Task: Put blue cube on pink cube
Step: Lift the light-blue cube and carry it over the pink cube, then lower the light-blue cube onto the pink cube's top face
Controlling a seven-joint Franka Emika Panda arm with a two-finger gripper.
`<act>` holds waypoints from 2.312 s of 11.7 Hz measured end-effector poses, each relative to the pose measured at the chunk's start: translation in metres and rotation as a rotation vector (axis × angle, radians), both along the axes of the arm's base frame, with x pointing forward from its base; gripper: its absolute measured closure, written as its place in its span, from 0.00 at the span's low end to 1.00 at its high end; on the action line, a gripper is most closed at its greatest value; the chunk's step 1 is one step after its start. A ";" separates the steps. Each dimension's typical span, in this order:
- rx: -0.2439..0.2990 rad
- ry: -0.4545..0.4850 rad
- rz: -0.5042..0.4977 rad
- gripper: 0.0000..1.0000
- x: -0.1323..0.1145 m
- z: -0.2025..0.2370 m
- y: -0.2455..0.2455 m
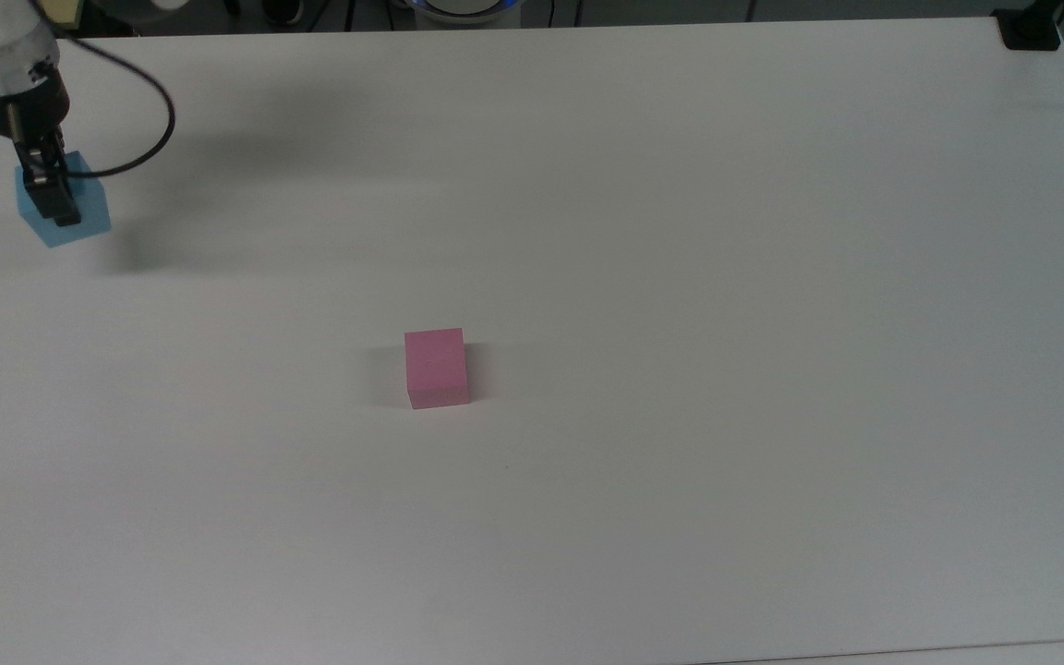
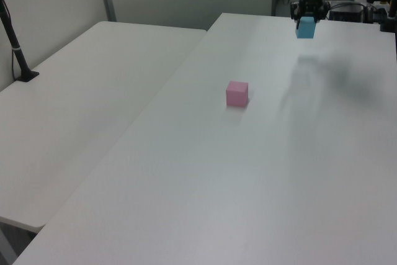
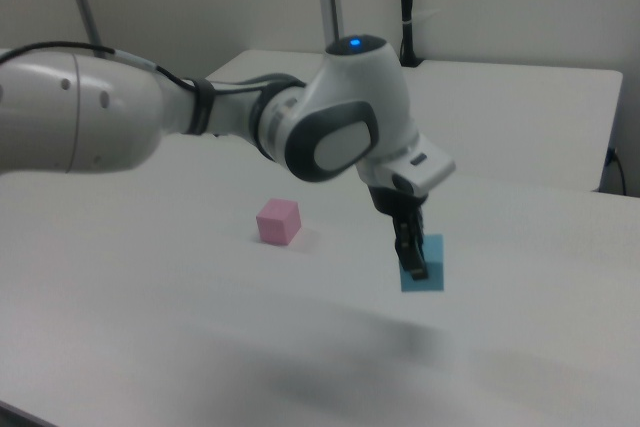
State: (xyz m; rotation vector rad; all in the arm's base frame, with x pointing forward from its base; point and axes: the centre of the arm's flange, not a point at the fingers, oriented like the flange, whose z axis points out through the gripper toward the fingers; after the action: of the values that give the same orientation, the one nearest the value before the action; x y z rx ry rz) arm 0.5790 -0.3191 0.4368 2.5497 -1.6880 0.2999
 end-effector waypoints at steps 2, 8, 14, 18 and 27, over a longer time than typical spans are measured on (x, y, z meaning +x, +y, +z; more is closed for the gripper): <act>0.014 0.005 0.133 0.41 0.004 0.034 0.030; 0.015 0.114 0.836 0.41 0.014 0.107 0.131; -0.030 0.218 1.274 0.41 0.056 0.069 0.209; -0.083 0.180 1.389 0.41 0.106 0.027 0.280; -0.015 0.043 1.246 0.41 0.133 -0.018 0.335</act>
State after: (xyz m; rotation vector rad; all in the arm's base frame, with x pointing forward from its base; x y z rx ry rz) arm 0.7116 0.0155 0.4184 3.1510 0.1248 0.2746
